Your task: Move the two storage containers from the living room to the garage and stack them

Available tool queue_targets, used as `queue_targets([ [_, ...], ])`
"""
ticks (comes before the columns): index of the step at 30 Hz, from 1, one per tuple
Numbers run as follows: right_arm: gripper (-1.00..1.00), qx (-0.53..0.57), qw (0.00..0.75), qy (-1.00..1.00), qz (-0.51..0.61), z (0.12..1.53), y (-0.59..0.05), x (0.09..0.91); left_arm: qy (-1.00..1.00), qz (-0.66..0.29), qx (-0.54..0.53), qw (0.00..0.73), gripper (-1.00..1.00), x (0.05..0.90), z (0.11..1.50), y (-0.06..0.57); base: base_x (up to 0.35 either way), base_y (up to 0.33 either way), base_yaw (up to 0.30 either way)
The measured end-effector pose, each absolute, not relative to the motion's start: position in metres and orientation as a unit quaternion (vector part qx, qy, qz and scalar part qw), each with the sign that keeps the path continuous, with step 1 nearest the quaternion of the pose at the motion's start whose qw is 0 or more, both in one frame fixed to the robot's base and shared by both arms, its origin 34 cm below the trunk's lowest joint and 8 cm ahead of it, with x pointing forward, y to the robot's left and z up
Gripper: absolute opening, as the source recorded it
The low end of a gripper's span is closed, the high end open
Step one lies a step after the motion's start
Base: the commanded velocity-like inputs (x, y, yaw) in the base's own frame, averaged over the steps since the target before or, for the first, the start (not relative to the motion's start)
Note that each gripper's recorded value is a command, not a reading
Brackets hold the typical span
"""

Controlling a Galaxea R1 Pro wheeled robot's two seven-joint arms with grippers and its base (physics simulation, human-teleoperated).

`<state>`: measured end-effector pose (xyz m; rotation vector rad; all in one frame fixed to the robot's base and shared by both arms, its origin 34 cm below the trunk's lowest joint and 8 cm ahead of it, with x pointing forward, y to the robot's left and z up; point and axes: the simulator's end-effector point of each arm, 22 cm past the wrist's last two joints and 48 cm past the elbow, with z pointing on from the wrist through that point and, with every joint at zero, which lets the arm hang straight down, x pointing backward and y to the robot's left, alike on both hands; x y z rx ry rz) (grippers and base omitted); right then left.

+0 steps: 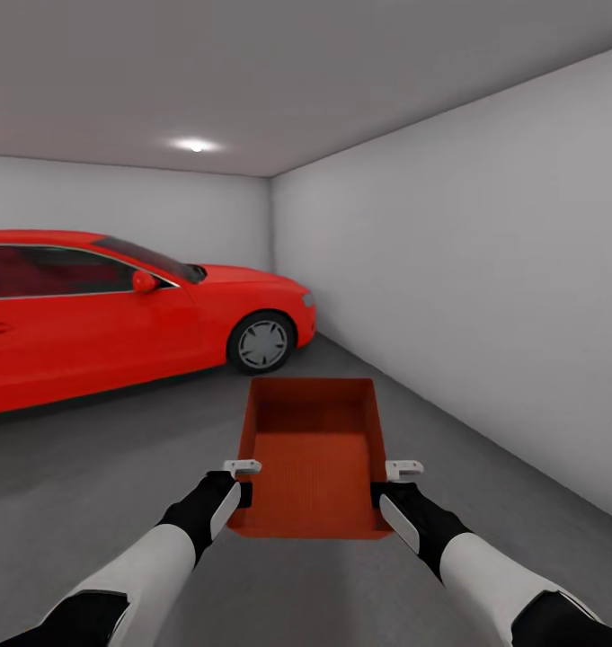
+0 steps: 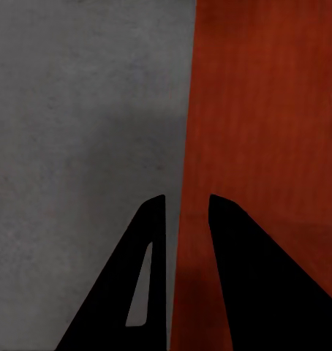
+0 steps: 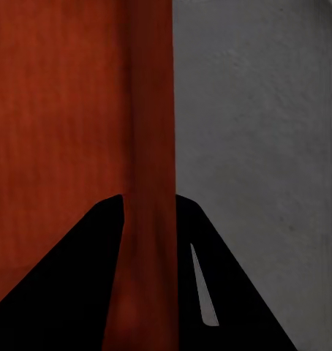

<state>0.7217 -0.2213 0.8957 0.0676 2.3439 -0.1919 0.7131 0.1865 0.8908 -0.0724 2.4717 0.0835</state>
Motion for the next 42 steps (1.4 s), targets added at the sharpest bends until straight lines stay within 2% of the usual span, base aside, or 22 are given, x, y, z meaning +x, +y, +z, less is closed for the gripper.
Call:
queue_targets([
  [42,-1.0,0.028,0.386,0.919,-0.075,0.8983,-0.221,0.7221,0.943,0.032,-0.027,0.33,-1.0,0.7137,0.8936,0.1868,0.323,0.0,-0.243],
])
